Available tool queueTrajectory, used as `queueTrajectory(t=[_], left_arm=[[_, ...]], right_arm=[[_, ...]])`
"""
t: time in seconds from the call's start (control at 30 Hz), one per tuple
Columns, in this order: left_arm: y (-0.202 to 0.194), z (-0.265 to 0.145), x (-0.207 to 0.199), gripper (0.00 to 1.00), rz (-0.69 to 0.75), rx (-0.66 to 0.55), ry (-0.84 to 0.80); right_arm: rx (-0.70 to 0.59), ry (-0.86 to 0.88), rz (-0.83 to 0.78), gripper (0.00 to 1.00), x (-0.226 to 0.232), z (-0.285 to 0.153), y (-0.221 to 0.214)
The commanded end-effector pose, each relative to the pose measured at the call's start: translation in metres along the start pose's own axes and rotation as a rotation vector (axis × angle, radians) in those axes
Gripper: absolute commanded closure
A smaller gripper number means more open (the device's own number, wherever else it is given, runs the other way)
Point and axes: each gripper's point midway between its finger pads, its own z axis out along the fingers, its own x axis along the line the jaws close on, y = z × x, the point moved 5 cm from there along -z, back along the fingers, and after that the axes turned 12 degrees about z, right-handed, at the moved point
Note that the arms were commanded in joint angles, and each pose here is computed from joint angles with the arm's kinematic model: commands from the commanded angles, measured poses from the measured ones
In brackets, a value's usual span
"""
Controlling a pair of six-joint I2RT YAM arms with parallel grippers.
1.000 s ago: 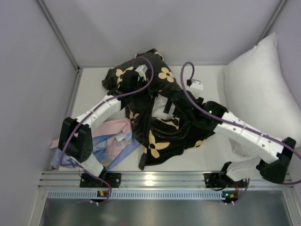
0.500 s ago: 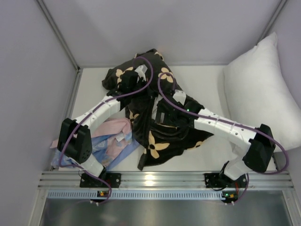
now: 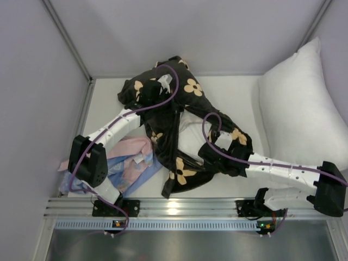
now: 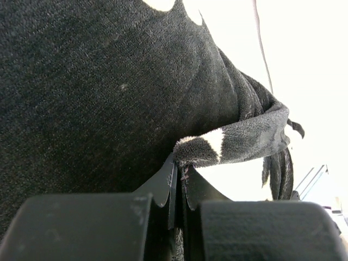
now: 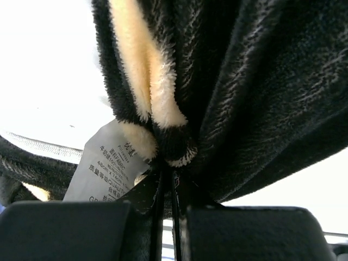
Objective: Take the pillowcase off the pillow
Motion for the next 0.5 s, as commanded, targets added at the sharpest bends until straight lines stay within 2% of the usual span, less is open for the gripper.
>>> queueTrajectory(t=[0.0,0.27,0.47], left_arm=[[0.036,-0.002,0.002,1.00,0.035,-0.115,0.033],[0.046,-0.014,0.018,1.00,-0.019,-0.150,0.157],[0.017,-0.011,0.023,1.00,-0.025,-0.080,0.131]], right_arm=[[0.062,-0.124,-0.074,1.00,-0.038,0.002,-0.023],[0.108,-0.193,-0.002,1.00,-0.080,0.010,-0.053],[0.043,-0.098,0.034,1.00,-0.068,-0.004,-0.035]])
